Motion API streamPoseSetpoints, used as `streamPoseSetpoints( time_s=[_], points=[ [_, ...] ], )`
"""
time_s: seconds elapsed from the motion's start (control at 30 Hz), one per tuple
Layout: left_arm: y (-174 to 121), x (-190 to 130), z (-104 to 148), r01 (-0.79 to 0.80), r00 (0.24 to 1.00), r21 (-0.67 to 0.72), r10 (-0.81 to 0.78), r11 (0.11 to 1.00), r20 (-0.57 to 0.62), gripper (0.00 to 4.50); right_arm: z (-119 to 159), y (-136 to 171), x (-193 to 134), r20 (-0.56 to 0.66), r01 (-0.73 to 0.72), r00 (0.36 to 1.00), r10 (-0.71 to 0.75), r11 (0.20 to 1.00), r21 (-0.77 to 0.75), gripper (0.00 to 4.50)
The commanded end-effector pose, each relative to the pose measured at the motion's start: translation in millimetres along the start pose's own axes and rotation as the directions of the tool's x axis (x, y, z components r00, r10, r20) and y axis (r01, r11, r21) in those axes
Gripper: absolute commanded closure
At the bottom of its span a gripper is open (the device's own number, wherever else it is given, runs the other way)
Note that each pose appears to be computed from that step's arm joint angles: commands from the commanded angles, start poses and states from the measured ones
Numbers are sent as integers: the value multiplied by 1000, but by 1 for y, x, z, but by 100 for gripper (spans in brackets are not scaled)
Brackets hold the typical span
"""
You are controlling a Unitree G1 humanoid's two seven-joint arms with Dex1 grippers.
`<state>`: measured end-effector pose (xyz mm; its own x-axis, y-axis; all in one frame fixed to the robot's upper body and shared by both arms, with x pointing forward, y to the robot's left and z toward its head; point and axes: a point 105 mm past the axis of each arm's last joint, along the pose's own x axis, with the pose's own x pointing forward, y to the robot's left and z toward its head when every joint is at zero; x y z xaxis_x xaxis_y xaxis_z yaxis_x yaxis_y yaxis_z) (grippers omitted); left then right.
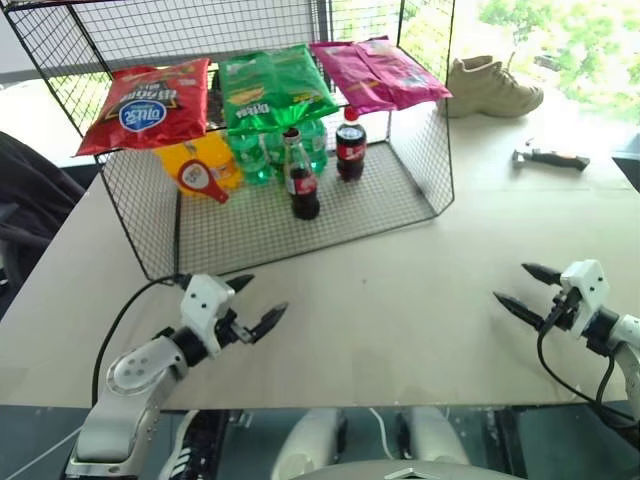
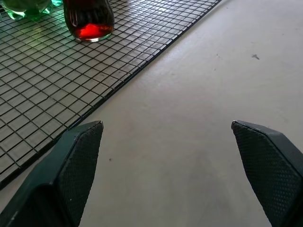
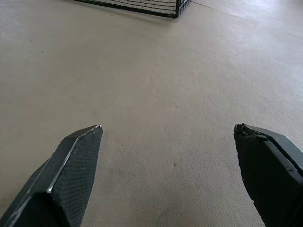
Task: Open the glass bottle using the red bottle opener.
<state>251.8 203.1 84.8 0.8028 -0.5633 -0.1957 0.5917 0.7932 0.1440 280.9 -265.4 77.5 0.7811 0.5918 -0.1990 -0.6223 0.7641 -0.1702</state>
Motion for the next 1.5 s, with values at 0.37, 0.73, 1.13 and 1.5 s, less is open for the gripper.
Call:
streamPoseSetpoints(
  time_s=[0.37, 0.73, 1.13, 1.5],
  points=[
    [32, 11, 15, -192, 975, 6, 189, 981, 118, 0, 37, 43, 21, 133, -90, 987, 93, 996, -28, 3],
    [82, 16, 51, -439, 868, -27, 431, 898, 246, 0, 110, 118, 32, 317, -41, 947, 46, 999, -24, 3],
    [117, 26, 74, -551, 788, -61, 543, 832, 292, 0, 164, 155, 11, 454, -219, 865, 215, 975, -45, 3],
    [133, 30, 86, -566, 773, -50, 551, 823, 314, 0, 167, 165, 7, 437, -325, 843, 312, 945, -49, 3]
  ],
)
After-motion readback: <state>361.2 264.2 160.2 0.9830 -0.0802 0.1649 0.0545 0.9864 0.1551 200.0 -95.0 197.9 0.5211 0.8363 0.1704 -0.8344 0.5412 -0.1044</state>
